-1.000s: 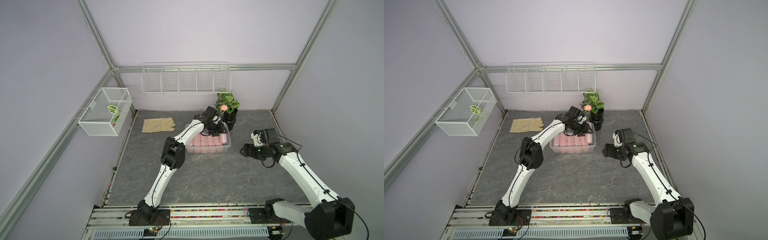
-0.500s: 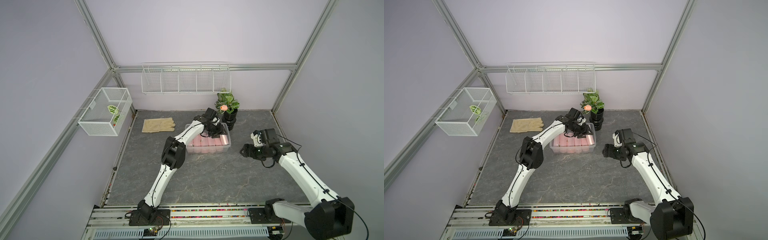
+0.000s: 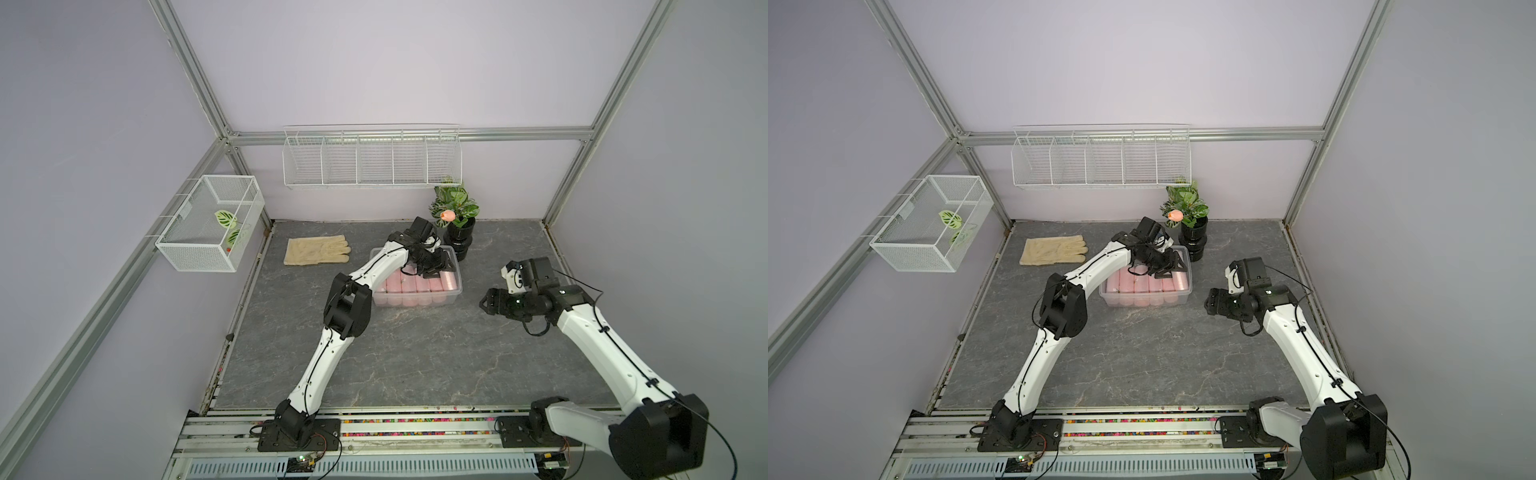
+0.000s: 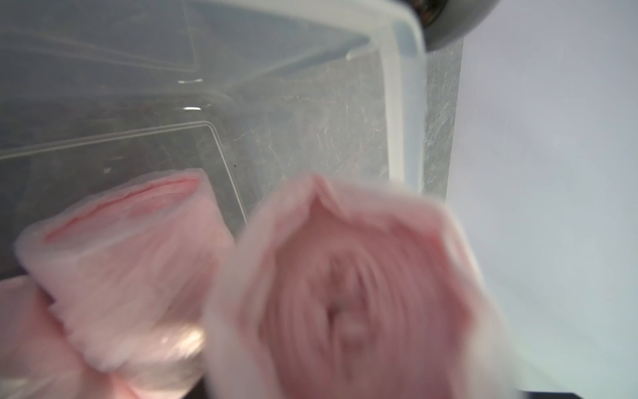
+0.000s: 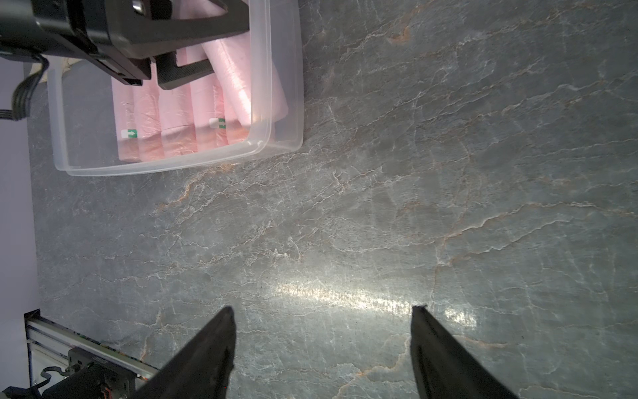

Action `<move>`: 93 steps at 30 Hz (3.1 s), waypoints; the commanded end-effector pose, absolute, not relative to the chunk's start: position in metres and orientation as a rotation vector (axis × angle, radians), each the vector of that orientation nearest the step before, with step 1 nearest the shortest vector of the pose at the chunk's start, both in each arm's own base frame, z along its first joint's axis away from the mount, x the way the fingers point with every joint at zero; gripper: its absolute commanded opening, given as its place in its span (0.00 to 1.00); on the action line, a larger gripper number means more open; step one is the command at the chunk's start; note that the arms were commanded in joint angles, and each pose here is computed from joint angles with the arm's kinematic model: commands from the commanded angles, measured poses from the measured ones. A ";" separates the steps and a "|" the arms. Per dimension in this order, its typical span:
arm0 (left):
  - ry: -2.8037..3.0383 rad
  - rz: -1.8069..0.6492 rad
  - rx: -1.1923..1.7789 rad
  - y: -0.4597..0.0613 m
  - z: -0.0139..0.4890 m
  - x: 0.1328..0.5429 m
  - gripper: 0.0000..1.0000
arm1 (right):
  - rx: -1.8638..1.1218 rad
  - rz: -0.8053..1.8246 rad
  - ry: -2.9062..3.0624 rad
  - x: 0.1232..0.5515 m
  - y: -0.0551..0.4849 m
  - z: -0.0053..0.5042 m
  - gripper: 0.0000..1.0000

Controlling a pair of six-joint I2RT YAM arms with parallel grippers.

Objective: Put the roll of trash bags into the storage box
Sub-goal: Place the roll of trash bags in the storage box, then reset both arms

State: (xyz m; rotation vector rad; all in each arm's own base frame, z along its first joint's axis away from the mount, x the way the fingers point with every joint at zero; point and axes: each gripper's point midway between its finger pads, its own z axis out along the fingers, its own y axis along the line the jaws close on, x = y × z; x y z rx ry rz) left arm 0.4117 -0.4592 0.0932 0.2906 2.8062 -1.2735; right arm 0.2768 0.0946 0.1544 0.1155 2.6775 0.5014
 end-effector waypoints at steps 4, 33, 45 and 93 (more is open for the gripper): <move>2.864 -1.231 0.314 -0.458 0.070 0.403 0.69 | 0.127 0.506 2.711 0.268 0.093 0.146 0.81; 2.640 -1.001 0.401 -0.429 0.153 0.405 0.73 | 0.126 0.491 2.695 0.271 0.091 0.149 0.81; 2.348 -0.756 0.280 -0.333 0.212 0.410 0.79 | 0.137 0.423 2.636 0.292 0.085 0.151 0.81; 1.757 0.113 -0.262 0.034 0.121 0.390 1.00 | 0.059 -0.192 1.948 0.393 -0.008 0.091 0.99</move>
